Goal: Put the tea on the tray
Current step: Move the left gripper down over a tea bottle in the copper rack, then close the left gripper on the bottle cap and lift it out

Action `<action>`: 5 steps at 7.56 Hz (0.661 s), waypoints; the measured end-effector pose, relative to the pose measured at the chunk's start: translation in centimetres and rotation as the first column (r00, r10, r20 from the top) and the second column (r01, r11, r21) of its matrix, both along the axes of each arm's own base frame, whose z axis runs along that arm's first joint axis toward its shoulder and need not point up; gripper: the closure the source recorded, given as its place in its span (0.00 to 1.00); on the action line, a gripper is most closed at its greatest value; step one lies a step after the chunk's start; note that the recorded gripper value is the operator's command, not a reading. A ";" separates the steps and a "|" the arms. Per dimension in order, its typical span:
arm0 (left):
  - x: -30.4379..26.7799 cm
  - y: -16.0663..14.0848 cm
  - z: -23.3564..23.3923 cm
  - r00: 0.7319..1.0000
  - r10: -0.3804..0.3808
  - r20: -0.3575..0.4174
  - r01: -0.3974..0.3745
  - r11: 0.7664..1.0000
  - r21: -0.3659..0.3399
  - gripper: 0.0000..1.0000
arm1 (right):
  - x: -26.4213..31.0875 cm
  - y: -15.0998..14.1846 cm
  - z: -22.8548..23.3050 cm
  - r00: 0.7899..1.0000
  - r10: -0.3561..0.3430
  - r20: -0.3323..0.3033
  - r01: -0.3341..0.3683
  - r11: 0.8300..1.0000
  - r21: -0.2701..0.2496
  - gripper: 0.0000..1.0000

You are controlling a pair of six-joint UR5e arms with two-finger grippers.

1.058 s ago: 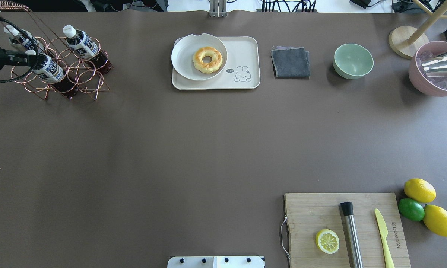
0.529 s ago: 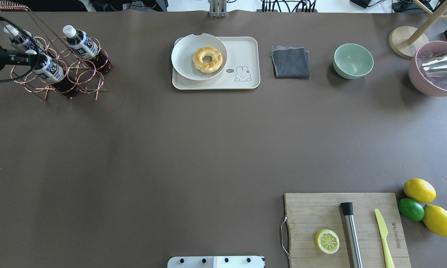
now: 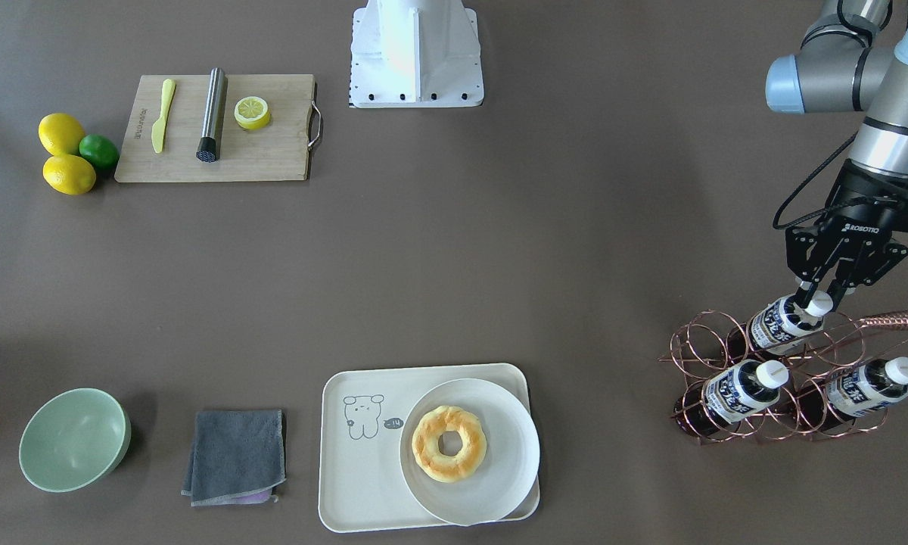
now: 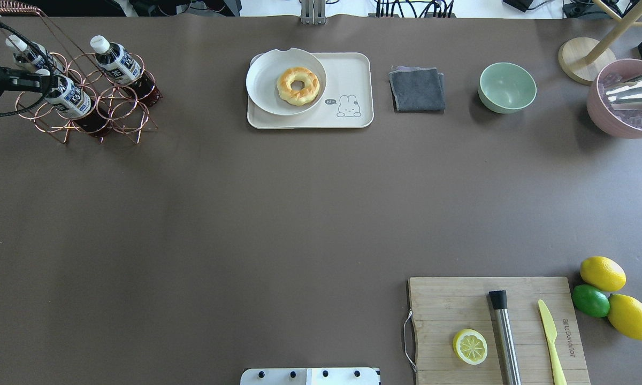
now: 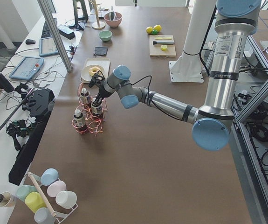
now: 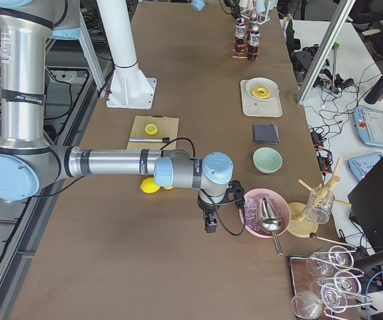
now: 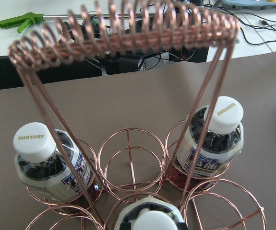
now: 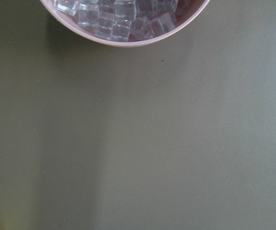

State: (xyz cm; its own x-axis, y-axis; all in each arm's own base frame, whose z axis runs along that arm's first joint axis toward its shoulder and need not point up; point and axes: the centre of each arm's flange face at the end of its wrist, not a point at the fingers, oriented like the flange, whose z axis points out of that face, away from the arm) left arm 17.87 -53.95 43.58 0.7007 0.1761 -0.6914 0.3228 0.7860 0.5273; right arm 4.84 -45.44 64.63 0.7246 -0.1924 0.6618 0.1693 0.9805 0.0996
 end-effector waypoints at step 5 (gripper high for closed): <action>-7.3 1.2 -6.8 0.999 0.023 0.047 -0.023 1.000 -0.007 1.00 | 0.0 0.0 0.0 1.000 -0.001 0.000 0.001 1.000 0.001 0.00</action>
State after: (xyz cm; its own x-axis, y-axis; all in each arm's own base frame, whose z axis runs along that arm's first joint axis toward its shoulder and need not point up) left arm 10.54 -52.72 36.74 0.7281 0.1882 -0.6591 0.2800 0.7961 0.5366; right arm 4.84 -45.43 64.63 0.7244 -0.1933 0.6617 0.1700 0.9803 0.1003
